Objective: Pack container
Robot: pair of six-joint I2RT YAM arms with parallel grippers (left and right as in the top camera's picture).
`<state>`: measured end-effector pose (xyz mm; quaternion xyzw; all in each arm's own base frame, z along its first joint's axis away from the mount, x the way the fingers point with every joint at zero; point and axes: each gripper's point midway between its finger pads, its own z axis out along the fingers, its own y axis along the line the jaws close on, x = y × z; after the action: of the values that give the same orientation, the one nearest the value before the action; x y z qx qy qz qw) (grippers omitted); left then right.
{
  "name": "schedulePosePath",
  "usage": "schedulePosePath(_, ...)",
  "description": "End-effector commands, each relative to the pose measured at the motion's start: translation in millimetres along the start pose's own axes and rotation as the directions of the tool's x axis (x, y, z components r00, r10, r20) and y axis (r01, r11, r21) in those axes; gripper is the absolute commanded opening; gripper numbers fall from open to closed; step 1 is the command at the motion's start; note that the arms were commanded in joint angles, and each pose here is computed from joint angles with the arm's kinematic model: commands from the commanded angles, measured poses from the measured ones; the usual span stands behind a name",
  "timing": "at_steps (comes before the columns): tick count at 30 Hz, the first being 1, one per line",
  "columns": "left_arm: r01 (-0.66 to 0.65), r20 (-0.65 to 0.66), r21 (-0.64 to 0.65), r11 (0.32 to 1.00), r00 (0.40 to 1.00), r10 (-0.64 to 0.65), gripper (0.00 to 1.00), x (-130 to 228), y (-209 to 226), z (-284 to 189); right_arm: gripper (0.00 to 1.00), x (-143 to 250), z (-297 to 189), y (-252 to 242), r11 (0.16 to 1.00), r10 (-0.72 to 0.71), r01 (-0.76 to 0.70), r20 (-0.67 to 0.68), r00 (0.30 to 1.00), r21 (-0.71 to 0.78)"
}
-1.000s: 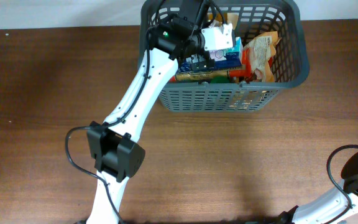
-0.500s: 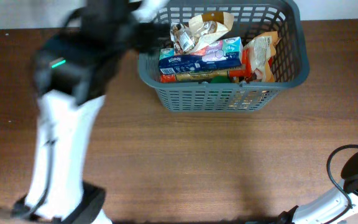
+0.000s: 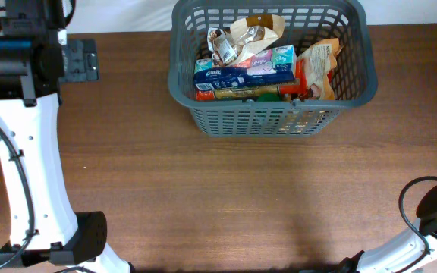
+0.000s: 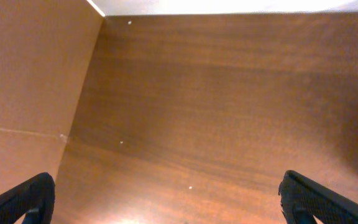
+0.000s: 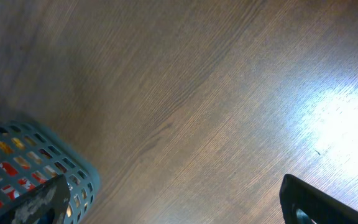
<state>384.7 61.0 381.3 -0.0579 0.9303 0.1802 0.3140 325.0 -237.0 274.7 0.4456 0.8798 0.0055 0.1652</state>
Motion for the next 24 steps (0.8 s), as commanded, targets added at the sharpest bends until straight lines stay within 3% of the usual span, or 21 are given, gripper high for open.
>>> schedulePosePath(1, 0.051, 0.025, 0.038, 0.998, 0.998, -0.052, 0.99, -5, -3, -3, 0.99, 0, 2, 0, 1.000, 0.009, -0.009, -0.007, 1.000, 0.000)
schedulePosePath(10, 0.050, 0.025, 0.040, 0.998, 0.998, -0.051, 0.99, -5, -3, -3, 0.99, 9, -15, 20, 0.999, -0.043, 0.044, 0.027, 0.999, -0.028)
schedulePosePath(17, 0.050, 0.025, 0.041, 0.998, 0.998, -0.051, 0.99, -5, -4, -3, 0.99, 64, -90, 92, 0.950, -0.246, 0.273, 0.179, 0.953, -0.151)
schedulePosePath(24, 0.050, 0.025, 0.040, 0.998, 0.998, -0.051, 0.99, -5, -3, -3, 0.99, 124, -155, 105, 0.872, -0.364, 0.440, 0.316, 0.876, -0.216)
